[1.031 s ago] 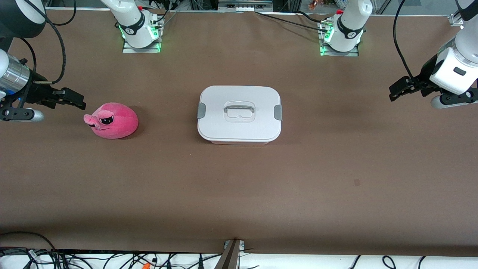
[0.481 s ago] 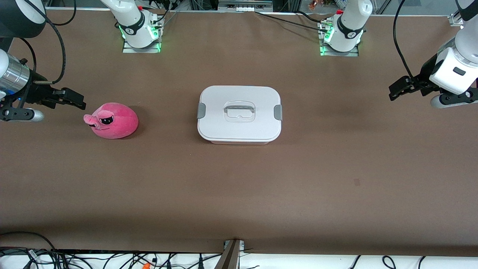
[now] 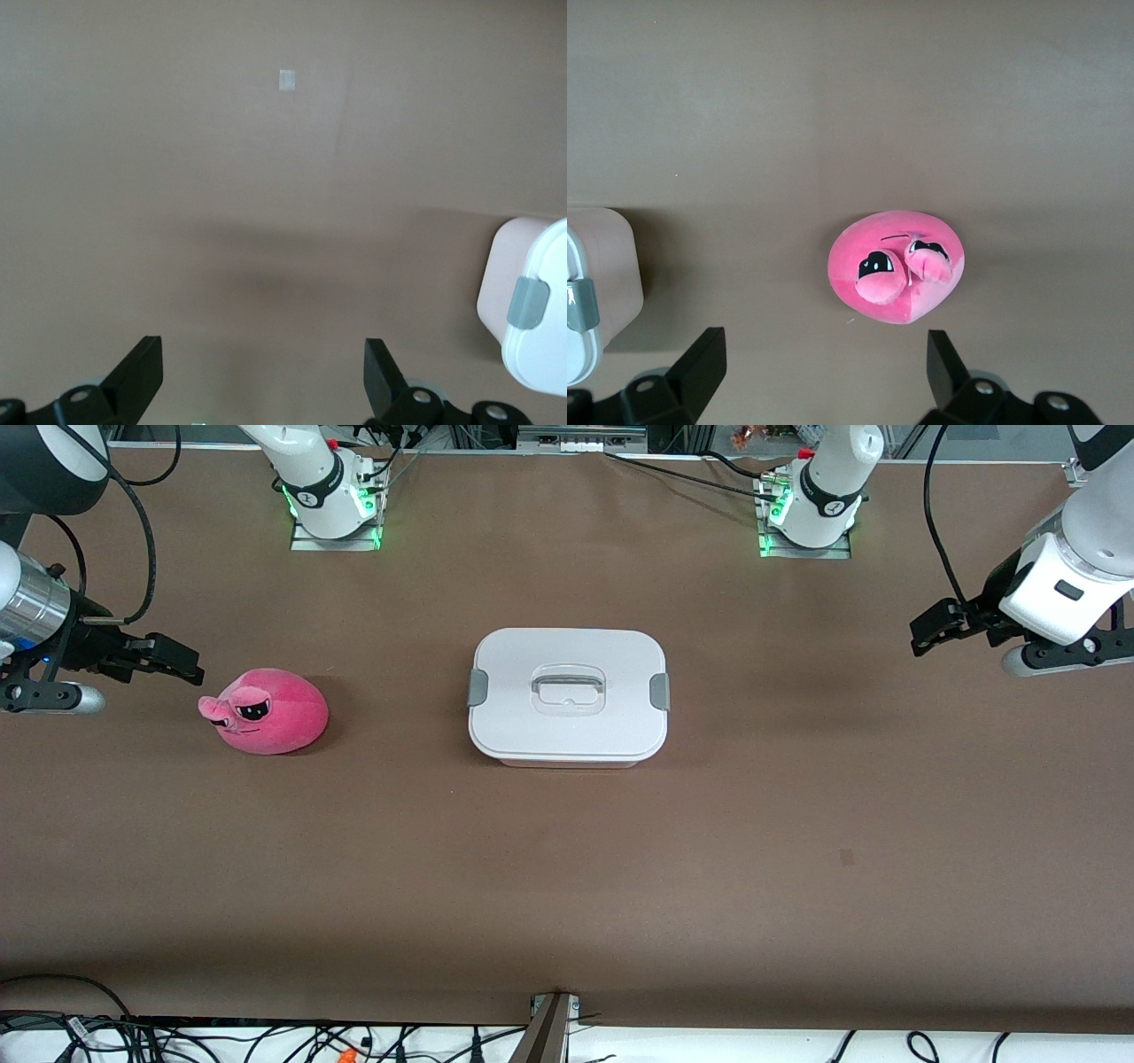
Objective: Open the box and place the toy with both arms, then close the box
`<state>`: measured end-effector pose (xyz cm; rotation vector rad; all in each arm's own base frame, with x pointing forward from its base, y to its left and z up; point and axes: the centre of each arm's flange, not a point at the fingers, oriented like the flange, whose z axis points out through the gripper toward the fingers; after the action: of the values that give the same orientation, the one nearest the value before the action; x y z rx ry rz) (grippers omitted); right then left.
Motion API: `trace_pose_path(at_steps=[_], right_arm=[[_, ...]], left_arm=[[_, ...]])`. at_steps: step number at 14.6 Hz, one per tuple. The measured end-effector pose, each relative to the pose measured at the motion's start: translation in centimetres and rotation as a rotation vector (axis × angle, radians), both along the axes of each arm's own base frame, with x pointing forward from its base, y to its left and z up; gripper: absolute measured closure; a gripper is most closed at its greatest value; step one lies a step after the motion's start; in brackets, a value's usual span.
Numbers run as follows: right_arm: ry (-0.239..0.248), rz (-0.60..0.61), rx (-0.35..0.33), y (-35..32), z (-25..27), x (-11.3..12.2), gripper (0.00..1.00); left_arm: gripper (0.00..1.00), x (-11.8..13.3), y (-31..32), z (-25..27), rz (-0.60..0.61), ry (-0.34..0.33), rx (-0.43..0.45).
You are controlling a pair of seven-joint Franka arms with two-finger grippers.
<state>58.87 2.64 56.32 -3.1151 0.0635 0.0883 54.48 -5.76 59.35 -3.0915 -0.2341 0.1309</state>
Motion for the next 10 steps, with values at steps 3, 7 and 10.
trace_pose_path(at_steps=[3, 7, 10], right_arm=[[0.0, 0.0, 0.0, 0.0, 0.0, 0.0, 0.0], [0.0, 0.0, 0.0, 0.0, 0.0, 0.0, 0.0], [0.0, 0.0, 0.0, 0.0, 0.0, 0.0, 0.0]], left_arm=[[0.0, -0.1, -0.5, 0.3, -0.015, 0.001, -0.001], [0.0, -0.9, -5.5, 1.1, -0.107, -0.013, -0.004], [0.0, -2.3, -10.8, 1.0, -0.205, -0.003, -0.015]])
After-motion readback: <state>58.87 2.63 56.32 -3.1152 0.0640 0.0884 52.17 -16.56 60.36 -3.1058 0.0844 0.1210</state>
